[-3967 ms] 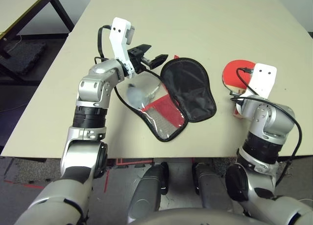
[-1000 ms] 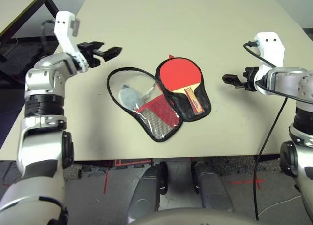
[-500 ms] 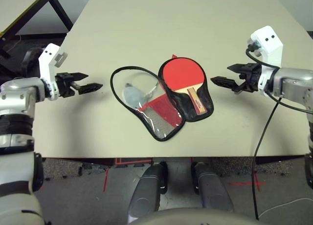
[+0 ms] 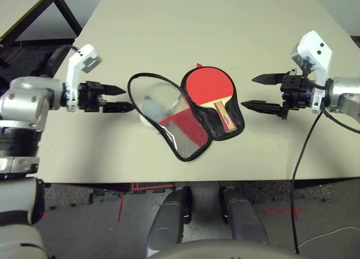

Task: Store the ping-pong paddle in its case and zip it.

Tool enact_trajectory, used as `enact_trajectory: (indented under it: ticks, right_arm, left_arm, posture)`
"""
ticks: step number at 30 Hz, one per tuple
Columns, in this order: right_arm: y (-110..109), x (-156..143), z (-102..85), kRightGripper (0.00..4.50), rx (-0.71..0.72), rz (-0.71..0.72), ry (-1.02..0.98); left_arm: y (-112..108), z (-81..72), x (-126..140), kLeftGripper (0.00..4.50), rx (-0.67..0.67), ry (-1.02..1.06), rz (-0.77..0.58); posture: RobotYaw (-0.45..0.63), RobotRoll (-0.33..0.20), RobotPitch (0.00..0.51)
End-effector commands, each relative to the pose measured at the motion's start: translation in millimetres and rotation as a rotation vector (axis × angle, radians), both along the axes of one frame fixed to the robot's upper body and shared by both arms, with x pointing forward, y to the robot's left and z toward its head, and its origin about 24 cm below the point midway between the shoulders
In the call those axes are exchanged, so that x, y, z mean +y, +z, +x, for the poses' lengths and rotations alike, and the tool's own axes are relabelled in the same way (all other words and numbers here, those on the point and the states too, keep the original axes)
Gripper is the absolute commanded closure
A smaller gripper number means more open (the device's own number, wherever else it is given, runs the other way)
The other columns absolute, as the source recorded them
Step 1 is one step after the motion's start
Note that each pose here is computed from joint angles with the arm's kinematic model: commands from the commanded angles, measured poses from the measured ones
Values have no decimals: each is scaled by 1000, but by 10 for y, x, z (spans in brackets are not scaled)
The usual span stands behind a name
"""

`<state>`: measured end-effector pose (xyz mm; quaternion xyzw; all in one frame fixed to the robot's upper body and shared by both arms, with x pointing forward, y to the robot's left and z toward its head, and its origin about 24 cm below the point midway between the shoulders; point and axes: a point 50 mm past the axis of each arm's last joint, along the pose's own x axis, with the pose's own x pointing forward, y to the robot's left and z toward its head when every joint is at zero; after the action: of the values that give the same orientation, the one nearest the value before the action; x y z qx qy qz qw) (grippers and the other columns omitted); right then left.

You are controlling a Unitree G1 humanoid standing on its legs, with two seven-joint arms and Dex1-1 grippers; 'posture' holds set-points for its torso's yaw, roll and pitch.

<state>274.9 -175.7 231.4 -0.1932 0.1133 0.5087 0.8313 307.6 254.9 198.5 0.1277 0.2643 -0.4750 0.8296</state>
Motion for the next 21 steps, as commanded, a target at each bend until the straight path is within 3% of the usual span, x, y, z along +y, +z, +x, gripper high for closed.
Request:
enact_trajectory:
  ticks: [1,10,17,21]
  right_arm:
    - [25,83,-40,22,-3,-16,42]
    - [162,-117,6,22,0,-15,-91]
    - [195,-202,50,22,67,21,-193]
    - [150,-211,43,22,183,54,-257]
  left_arm:
    - [113,43,-240,0,-9,-79,-31]
    - [416,322,-624,0,-98,-133,-156]
    - [281,688,-886,0,-189,-65,-182]
    - [248,781,-987,0,-213,-54,-210]
  posture:
    - [-66,0,202]
    - [-95,0,207]
    - [-107,0,206]
    - [-118,0,209]
